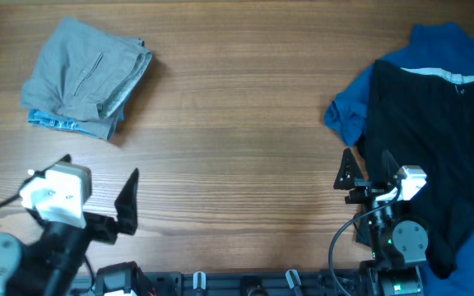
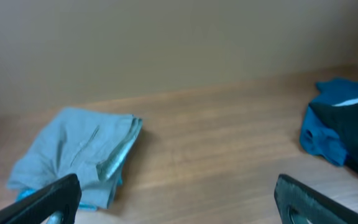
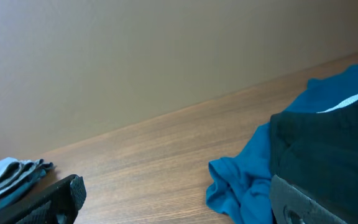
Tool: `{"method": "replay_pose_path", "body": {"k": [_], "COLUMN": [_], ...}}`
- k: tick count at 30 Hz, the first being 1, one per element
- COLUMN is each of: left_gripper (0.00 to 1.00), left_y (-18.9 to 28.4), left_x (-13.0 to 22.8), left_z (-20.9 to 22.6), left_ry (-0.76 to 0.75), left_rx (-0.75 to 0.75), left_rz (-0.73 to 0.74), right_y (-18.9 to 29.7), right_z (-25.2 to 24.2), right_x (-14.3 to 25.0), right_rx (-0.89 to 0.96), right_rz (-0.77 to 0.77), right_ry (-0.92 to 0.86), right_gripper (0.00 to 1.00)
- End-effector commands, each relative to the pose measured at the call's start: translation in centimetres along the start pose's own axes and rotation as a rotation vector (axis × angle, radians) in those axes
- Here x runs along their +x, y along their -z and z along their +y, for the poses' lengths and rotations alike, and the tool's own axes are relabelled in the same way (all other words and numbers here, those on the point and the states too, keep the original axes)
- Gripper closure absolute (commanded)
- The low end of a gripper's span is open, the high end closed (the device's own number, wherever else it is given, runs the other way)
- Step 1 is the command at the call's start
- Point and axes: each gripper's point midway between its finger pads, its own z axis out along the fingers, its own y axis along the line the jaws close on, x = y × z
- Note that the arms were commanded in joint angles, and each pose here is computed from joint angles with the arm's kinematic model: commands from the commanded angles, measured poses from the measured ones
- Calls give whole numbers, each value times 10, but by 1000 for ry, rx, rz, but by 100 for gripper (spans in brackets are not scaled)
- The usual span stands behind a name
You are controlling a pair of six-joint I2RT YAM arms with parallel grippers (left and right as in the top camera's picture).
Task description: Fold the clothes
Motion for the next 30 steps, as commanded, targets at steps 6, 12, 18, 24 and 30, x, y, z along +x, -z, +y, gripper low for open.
{"method": "replay_pose_path", "body": {"k": [6, 12, 18, 24, 30], "left_gripper": [0, 0, 0, 0, 0], "left_y": [-76, -115, -116, -116, -116], "left_x": [115, 170, 171, 171, 171], "left_z": [-2, -1, -2, -2, -2], "left_ry": [119, 172, 167, 167, 167], "left_rx": [77, 111, 117, 117, 117], "left_rz": [-175, -233, -242, -242, -242], "right_y": [1, 1, 1, 1, 1], "right_z": [3, 3, 3, 3, 3], "right_x": [-2, -2, -2, -2, -2], "right_rx": [-16, -16, -16, -16, -16], "right_rz": [-9, -9, -9, -9, -9], "right_ry": [-10, -11, -11, -11, -11], "right_gripper": [0, 0, 0, 0, 0]}}
